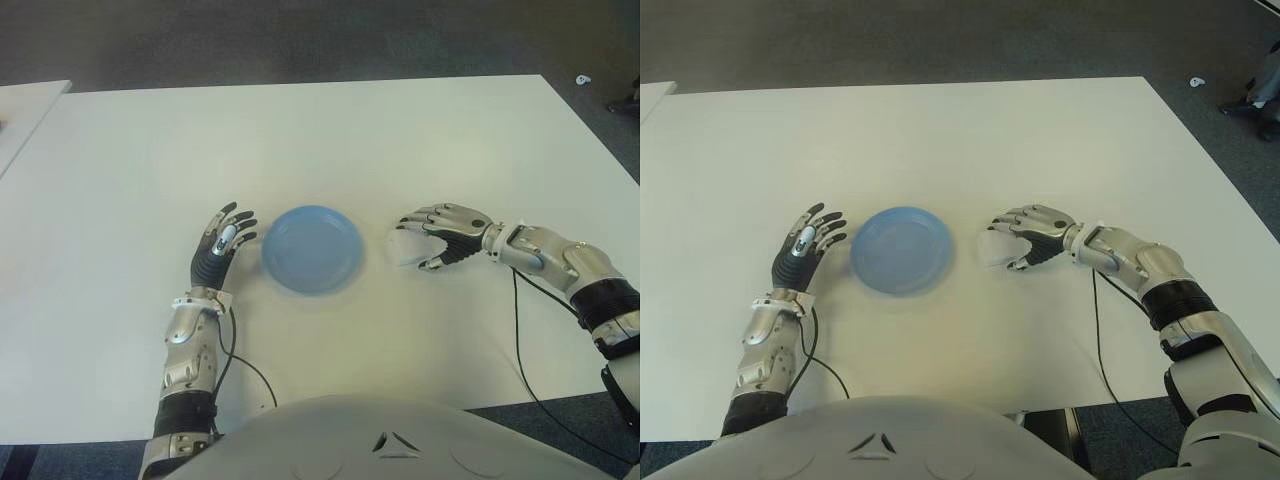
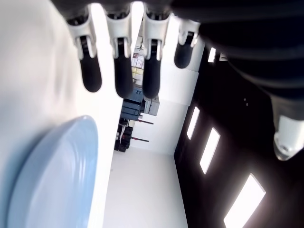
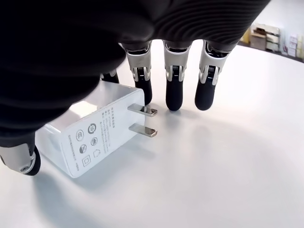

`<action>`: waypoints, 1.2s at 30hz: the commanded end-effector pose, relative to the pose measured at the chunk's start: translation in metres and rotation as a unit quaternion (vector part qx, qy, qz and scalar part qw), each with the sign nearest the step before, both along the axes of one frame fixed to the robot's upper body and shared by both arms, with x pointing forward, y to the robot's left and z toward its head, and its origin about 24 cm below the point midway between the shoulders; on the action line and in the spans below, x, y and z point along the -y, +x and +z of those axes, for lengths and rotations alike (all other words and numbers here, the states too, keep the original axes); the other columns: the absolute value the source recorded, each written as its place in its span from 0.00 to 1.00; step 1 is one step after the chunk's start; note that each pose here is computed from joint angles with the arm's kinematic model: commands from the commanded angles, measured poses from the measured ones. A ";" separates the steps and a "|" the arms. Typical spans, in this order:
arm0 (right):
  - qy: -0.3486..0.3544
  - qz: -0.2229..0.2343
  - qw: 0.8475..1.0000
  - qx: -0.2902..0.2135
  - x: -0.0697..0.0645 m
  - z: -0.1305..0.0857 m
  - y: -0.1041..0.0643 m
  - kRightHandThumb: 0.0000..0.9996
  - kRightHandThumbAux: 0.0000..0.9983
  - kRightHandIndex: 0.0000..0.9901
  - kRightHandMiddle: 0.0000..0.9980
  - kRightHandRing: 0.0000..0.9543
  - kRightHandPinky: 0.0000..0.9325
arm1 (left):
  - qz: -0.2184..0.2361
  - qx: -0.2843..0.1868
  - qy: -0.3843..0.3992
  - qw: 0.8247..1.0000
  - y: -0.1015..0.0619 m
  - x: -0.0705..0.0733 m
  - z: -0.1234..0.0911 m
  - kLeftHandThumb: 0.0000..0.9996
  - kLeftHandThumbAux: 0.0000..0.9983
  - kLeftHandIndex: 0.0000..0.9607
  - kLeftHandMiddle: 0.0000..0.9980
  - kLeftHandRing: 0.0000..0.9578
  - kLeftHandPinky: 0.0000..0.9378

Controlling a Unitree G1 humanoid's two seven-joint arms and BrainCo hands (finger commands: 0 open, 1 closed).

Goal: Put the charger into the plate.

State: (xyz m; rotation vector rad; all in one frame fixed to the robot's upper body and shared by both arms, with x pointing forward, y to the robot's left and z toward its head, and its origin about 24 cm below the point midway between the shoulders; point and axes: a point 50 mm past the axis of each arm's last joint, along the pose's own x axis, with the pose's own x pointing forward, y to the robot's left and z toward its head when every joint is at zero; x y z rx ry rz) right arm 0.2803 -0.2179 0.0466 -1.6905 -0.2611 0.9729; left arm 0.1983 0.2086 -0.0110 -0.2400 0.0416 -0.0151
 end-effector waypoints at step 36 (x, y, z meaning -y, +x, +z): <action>-0.069 0.020 0.997 -0.015 0.011 -0.035 -0.011 0.36 0.44 0.03 0.07 0.09 0.13 | 0.004 -0.007 0.000 1.000 -0.006 0.003 -0.001 0.00 0.48 0.16 0.28 0.29 0.30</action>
